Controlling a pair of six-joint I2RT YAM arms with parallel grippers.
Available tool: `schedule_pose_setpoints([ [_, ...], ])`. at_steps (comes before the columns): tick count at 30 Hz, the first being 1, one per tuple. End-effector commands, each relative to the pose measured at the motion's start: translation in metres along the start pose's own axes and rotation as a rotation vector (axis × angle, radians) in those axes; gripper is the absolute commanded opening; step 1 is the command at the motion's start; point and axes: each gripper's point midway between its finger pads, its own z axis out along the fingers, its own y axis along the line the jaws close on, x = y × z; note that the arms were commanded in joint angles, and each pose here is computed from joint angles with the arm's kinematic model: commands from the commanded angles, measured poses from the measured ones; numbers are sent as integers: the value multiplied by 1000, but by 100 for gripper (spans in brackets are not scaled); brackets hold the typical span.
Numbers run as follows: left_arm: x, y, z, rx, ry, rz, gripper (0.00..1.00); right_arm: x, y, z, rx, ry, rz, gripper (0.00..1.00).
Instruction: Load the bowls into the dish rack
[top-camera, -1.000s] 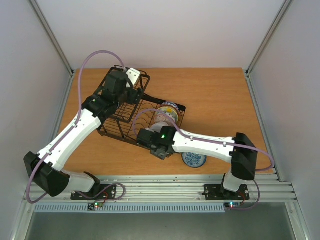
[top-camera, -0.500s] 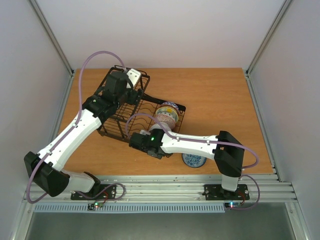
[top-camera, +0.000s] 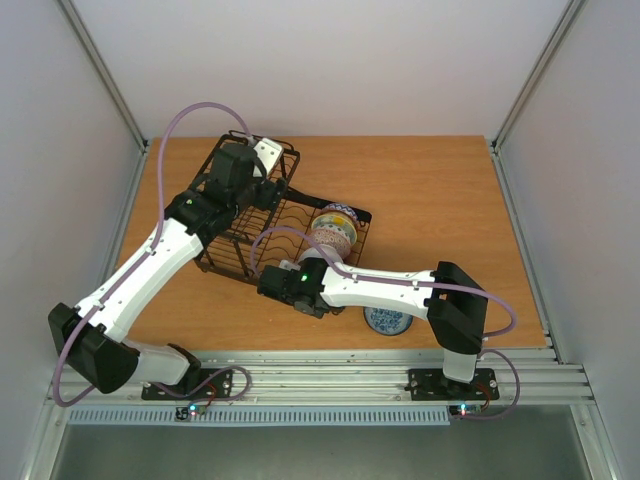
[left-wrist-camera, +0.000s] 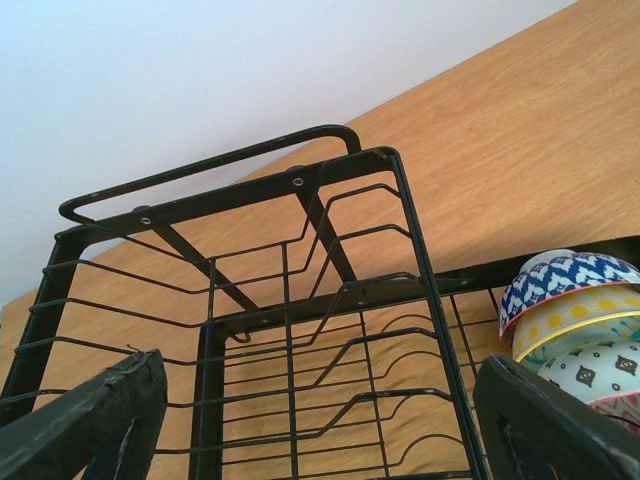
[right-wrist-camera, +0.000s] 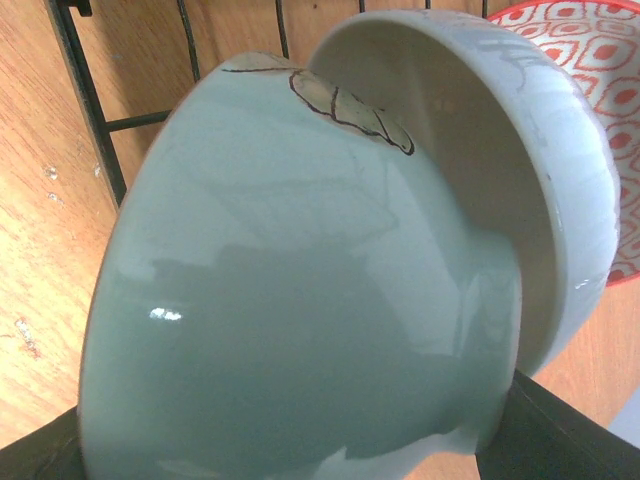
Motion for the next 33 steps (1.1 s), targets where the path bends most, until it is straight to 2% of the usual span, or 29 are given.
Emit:
schedule_pose_setpoints([
  [1, -12, 1, -2, 4, -51, -26, 85, -10, 3, -6, -6, -44, 48, 54],
  [7, -12, 1, -2, 7, -53, -25, 85, -7, 0, -8, 2, -45, 64, 65],
  [17, -12, -1, -2, 11, -52, -23, 85, 3, 1, -9, -12, -29, 79, 72],
  [27, -12, -1, -2, 12, -52, -25, 85, 4, 9, -13, -67, -43, 74, 93],
  [33, -12, 0, -3, 11, -52, -24, 85, 0, 3, -17, -42, -61, 82, 96],
])
